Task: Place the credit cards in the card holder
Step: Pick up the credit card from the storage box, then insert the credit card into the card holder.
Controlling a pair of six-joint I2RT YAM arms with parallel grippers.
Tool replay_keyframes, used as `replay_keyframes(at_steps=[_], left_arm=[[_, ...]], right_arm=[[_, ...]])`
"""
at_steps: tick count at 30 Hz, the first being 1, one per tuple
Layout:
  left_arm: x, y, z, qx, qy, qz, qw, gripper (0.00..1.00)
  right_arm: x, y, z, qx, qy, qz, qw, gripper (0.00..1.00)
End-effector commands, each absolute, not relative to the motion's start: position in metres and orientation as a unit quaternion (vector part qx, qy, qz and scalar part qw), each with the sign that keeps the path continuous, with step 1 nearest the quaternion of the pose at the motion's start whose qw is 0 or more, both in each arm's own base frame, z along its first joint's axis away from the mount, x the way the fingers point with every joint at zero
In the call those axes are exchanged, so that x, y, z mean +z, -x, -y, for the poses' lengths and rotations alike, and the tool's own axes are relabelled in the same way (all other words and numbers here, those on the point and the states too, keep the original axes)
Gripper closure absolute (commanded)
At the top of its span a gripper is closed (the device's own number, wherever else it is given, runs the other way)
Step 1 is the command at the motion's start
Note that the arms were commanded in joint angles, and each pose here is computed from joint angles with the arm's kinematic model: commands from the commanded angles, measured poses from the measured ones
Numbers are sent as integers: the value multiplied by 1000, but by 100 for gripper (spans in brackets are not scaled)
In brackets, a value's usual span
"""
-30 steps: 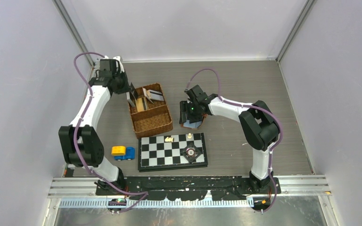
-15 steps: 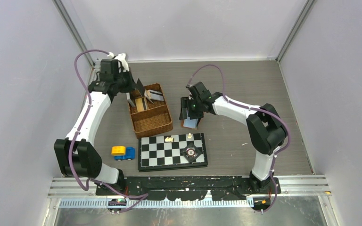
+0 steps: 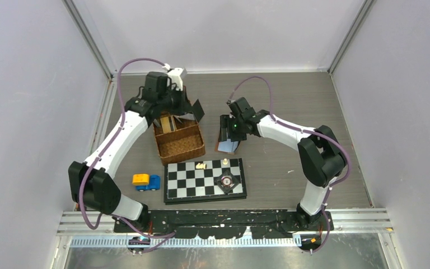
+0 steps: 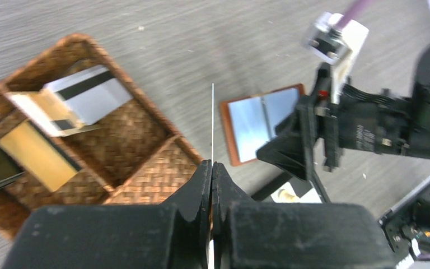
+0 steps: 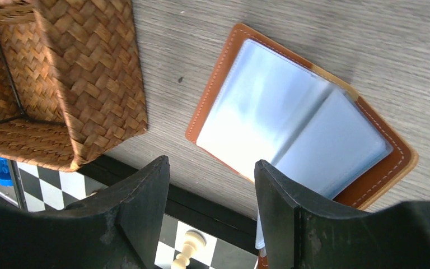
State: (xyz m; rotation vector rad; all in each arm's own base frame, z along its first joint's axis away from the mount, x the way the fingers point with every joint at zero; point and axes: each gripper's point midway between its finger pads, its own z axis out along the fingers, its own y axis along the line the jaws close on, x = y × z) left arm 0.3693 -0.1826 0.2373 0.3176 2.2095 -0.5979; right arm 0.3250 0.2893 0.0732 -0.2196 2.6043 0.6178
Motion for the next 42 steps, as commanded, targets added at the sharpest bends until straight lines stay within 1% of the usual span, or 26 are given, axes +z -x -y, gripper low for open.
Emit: replay_keyframes(at_steps=[1, 6, 14, 25, 28, 35, 38, 42], left_arm=[[255, -369, 219, -286, -151, -852, 412, 100], [239, -367, 247, -314, -144, -851, 395, 100], [209, -362, 290, -368, -162, -850, 341, 100], [153, -357, 304, -376, -153, -876, 261, 100], [139, -355, 308, -379, -158, -879, 242, 100], [118, -354, 312, -383, -182, -878, 223, 100], [114, -351, 315, -393, -199, -871, 217, 100], [117, -347, 319, -407, -221, -860, 215, 100]], right_arm=[[87, -330, -277, 214, 54, -944, 247, 39], [86, -326, -267, 205, 44, -946, 248, 39], [84, -324, -258, 204, 42, -944, 256, 39], [89, -323, -253, 215, 33, -939, 266, 39], [92, -321, -253, 236, 30, -935, 261, 38], [98, -326, -251, 323, 22, -913, 250, 35], [97, -333, -247, 352, 14, -904, 243, 35], [94, -341, -242, 363, 15, -900, 243, 35]])
